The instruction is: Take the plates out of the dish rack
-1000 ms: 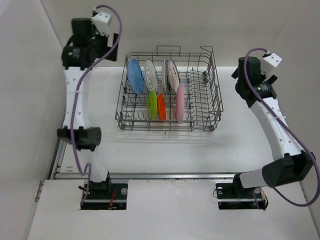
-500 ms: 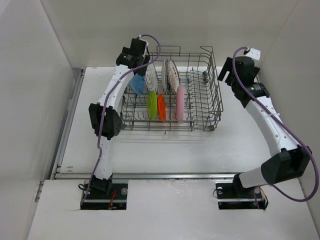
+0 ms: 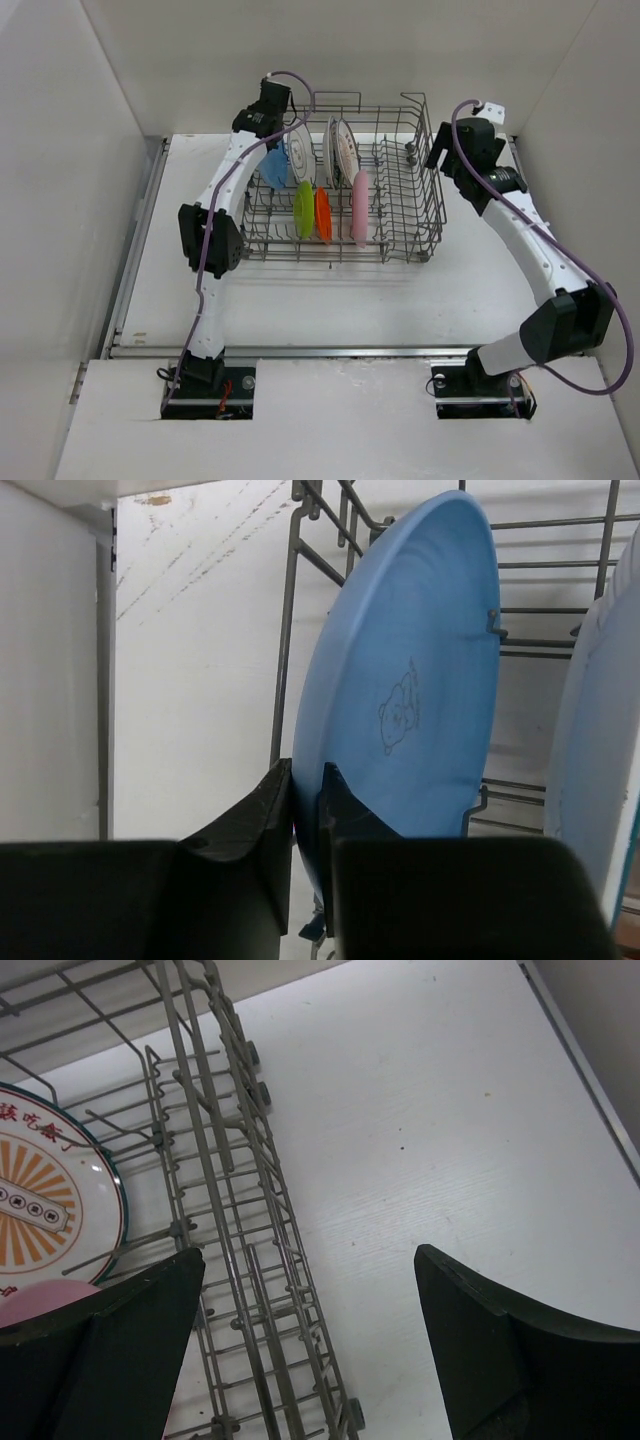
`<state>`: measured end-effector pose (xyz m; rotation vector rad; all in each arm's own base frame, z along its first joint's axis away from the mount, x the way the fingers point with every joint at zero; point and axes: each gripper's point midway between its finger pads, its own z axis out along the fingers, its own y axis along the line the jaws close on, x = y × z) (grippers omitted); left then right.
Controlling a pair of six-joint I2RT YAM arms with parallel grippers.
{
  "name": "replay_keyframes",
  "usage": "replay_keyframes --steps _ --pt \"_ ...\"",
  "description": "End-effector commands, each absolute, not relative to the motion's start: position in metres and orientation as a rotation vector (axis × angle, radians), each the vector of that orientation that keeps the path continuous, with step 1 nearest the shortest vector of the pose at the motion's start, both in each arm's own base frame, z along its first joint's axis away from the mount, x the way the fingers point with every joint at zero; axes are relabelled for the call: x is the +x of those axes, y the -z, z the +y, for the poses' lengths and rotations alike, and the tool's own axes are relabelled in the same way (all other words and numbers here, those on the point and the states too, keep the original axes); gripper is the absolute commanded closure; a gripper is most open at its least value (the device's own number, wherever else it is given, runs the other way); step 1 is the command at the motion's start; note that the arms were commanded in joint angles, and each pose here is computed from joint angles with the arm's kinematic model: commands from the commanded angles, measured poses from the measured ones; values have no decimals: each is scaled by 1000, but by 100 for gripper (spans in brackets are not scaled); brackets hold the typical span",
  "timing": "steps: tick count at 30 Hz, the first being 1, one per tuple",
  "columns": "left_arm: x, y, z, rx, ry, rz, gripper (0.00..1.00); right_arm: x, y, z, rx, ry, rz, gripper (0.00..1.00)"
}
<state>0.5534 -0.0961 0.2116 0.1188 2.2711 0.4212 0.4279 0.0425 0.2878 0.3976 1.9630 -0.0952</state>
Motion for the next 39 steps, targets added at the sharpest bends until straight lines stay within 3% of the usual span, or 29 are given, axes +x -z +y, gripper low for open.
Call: replay_keyframes --steps 1,8,18,21,28,31,35,39 --pt "543 -227 -101 85 -302 2286 100 438 -280 53 376 71 1992 9" --pt "534 -280 -103 5 -222 2195 100 439 -265 64 341 88 2062 9" --pt "508 -409 -96 -64 -104 1900 100 415 -350 83 281 145 1855 9" --pt "499 -419 -96 -63 -103 1890 100 408 -365 103 228 72 1832 9" --pt "465 -443 -15 -245 -148 1884 100 403 -332 186 -77 -208 1967 7" --pt "454 -416 13 -264 -129 1973 100 400 -316 214 -169 -342 2021 7" --pt "441 -340 39 -273 36 2204 100 403 -294 231 -181 -412 2082 11" --pt "413 -247 64 -385 250 2446 100 403 -269 239 -180 -417 2147 21"
